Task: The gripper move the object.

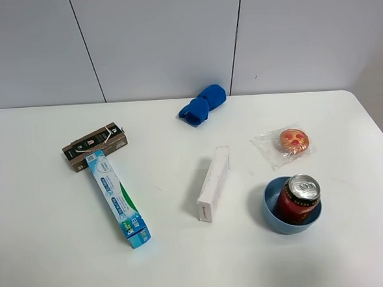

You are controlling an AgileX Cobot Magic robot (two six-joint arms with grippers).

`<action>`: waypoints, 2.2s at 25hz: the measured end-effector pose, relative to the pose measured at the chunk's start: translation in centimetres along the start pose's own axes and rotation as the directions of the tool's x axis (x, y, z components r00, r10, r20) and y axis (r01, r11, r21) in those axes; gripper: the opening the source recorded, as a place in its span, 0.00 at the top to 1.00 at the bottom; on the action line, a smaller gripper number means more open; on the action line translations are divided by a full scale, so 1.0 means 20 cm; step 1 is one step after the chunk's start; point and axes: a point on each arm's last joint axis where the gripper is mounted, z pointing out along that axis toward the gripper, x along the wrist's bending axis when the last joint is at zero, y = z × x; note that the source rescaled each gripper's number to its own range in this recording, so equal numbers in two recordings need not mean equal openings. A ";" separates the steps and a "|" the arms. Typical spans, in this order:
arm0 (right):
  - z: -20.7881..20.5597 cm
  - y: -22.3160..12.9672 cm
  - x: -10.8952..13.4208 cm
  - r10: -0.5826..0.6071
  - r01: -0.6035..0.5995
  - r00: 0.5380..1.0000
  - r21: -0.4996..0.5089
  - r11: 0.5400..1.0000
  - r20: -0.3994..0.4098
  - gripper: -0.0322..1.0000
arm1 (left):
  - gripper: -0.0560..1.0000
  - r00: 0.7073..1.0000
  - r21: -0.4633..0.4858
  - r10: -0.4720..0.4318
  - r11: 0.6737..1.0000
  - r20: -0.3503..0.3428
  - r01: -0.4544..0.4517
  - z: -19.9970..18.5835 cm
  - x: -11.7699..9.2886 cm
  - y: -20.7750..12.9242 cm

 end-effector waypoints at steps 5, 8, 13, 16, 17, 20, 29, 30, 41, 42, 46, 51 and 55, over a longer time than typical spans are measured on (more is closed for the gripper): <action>0.09 -0.05 0.02 0.011 -0.010 1.000 0.045 0.999 -0.022 0.73 | 0.00 1.000 0.000 0.000 1.000 0.000 0.000 0.00 0.00 0.00; 0.12 -0.07 0.03 0.020 -0.017 0.999 0.062 0.998 -0.041 0.73 | 0.00 1.000 0.000 0.000 1.000 0.000 0.000 0.00 0.00 0.00; 0.14 -0.07 0.03 0.034 -0.032 0.999 0.037 0.999 -0.038 0.73 | 0.00 1.000 0.000 0.000 1.000 0.000 0.000 0.00 0.00 0.00; 0.16 -0.07 0.03 0.057 -0.056 0.998 0.028 0.998 -0.031 0.73 | 0.00 1.000 0.000 0.000 1.000 0.000 0.000 0.00 0.00 0.00; 0.16 -0.07 0.03 0.063 -0.062 0.998 0.028 0.998 -0.030 0.73 | 0.00 1.000 0.000 0.000 1.000 0.000 0.000 0.00 0.00 0.00; 0.16 -0.07 0.02 0.076 -0.076 0.997 0.029 0.997 -0.025 0.73 | 0.00 1.000 0.000 0.000 1.000 0.000 0.000 0.00 0.00 0.00; 0.16 -0.07 0.02 0.081 -0.081 0.997 0.029 0.996 -0.014 0.73 | 0.00 1.000 0.000 0.000 1.000 0.000 0.000 0.00 0.00 0.00; 0.16 -0.07 0.02 0.083 -0.083 0.996 0.029 0.996 -0.014 0.73 | 0.00 1.000 0.000 0.000 1.000 0.000 0.000 0.00 0.00 0.00; 0.16 -0.07 0.02 0.084 -0.084 0.996 0.029 0.996 -0.014 0.73 | 0.00 1.000 0.000 0.000 1.000 0.000 0.000 0.00 0.00 0.00; 0.16 -0.07 0.02 0.084 -0.084 0.996 0.029 0.996 -0.014 0.73 | 0.00 1.000 0.000 0.000 1.000 0.000 0.000 0.00 0.00 0.00; 0.16 -0.07 0.02 0.084 -0.084 0.996 0.029 0.996 -0.014 0.73 | 0.00 1.000 0.000 0.000 1.000 0.000 0.000 0.00 0.00 0.00; 0.16 -0.07 0.02 0.084 -0.084 0.996 0.029 0.996 -0.014 0.73 | 0.00 1.000 0.000 0.000 1.000 0.000 0.000 0.00 0.00 0.00; 0.16 -0.07 0.02 0.084 -0.084 0.996 0.029 0.996 -0.014 0.73 | 0.00 1.000 0.000 0.000 1.000 0.000 0.000 0.00 0.00 0.00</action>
